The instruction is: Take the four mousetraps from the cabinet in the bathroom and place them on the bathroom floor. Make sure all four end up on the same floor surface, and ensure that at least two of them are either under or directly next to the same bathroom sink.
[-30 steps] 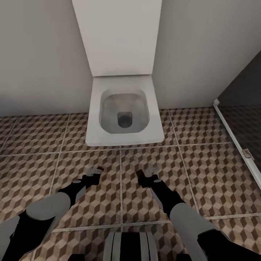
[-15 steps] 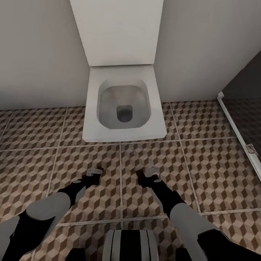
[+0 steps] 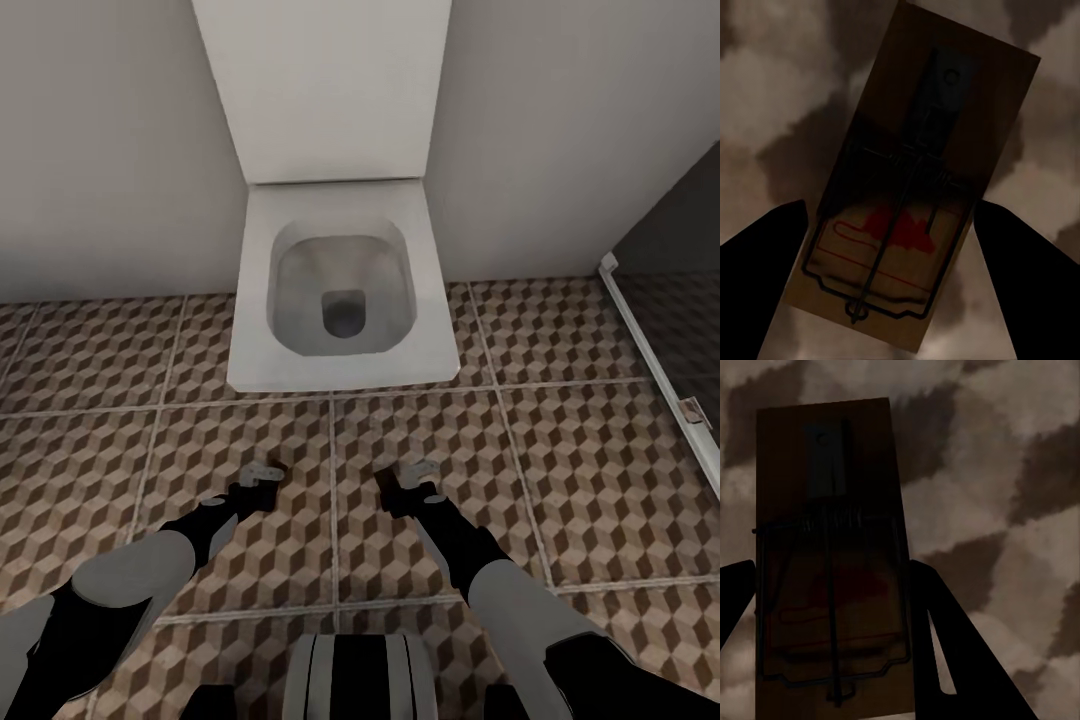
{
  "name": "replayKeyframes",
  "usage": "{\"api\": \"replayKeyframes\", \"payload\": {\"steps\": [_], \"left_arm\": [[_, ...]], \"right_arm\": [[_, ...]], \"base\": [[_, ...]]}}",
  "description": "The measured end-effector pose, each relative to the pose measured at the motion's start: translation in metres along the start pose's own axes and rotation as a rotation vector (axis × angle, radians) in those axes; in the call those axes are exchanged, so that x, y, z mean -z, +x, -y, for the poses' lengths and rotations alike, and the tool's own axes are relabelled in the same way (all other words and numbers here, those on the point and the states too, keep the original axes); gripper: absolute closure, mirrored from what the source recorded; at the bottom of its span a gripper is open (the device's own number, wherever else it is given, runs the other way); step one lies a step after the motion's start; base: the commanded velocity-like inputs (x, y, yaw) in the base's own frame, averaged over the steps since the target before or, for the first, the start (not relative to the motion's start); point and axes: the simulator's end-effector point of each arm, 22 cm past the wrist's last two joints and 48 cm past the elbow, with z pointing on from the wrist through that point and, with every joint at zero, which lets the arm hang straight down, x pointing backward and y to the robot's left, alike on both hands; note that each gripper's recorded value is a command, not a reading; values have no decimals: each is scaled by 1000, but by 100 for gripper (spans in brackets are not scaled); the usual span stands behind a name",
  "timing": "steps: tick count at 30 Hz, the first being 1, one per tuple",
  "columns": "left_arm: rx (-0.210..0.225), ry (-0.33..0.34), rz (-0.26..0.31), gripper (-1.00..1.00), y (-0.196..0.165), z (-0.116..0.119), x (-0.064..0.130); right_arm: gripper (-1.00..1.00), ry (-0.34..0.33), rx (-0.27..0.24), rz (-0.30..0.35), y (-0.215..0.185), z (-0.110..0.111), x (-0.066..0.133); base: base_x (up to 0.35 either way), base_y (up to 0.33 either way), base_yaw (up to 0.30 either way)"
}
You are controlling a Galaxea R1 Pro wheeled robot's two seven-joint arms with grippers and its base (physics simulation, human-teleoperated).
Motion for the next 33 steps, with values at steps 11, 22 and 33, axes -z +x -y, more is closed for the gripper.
{"api": "replayKeyframes", "payload": {"steps": [11, 22, 33], "left_arm": [[0, 0, 0, 100, 0, 0, 0], [0, 1, -1, 100, 0, 0, 0], [0, 5, -2, 100, 1, 2, 0]], "right_arm": [[100, 0, 0, 1, 0, 0, 0], [100, -1, -2, 32, -4, 0, -1], [100, -4, -2, 92, -2, -2, -3]], "base": [[234, 70, 0], [35, 12, 0], [0, 0, 0]]}}
